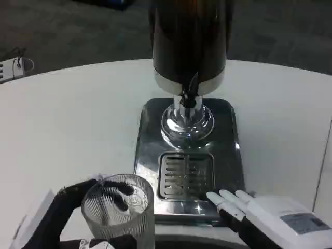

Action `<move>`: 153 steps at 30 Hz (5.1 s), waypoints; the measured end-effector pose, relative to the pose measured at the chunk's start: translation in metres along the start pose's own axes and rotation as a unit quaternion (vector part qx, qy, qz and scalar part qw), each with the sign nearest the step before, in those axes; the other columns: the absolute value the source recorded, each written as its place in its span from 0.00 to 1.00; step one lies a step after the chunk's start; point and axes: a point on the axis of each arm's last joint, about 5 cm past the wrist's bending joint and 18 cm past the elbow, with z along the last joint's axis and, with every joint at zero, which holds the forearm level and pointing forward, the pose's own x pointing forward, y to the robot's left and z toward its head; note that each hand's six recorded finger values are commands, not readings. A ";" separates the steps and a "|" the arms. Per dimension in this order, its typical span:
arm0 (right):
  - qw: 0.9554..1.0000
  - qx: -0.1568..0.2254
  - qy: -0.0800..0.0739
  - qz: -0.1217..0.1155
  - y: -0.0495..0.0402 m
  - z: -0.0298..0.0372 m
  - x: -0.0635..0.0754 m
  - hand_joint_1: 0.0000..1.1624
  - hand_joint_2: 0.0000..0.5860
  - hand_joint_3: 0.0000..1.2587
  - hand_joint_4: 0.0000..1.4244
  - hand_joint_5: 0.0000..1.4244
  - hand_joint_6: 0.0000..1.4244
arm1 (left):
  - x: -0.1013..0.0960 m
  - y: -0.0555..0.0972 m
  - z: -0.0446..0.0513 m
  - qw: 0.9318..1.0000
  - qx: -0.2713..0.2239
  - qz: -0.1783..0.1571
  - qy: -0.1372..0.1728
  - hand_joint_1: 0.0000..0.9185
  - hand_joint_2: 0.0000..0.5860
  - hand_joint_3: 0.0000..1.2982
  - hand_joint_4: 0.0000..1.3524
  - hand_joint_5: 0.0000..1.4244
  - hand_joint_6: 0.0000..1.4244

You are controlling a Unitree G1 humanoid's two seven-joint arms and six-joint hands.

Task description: Grasp the cup under the faucet to collect the drink, then remove the cup.

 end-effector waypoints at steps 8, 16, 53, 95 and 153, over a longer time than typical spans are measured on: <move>1.000 0.000 0.000 0.000 0.0000 0.0000 0.000 0.22 0.89 0.03 0.00 0.00 0.00 | 0.000 0.000 0.0000 1.000 0.000 0.000 0.000 0.52 0.00 0.66 0.67 0.73 0.66; 1.000 0.000 0.000 0.000 0.0000 -0.0001 0.000 0.22 0.89 0.03 0.00 0.00 0.00 | 0.000 0.000 0.0000 1.000 0.000 0.000 0.000 0.52 0.00 0.66 0.67 0.73 0.66; 0.999 0.016 0.029 -0.013 0.0001 -0.0018 -0.010 0.21 0.90 0.04 0.00 0.00 0.00 | 0.051 -0.010 -0.0169 1.000 0.022 0.013 -0.012 0.52 0.01 0.66 0.68 0.73 0.66; 0.999 0.022 0.012 -0.025 0.0068 -0.0014 -0.019 0.20 0.90 0.04 0.00 0.00 0.00 | 0.147 -0.035 -0.0223 0.988 0.151 -0.030 0.008 0.45 0.03 0.57 0.56 0.63 0.46; 0.999 0.029 0.000 -0.024 0.0064 0.0006 -0.016 0.20 0.90 0.06 0.00 0.00 0.00 | 0.104 0.023 0.0289 0.996 -0.035 -0.010 -0.080 0.00 0.07 0.11 0.06 0.13 0.15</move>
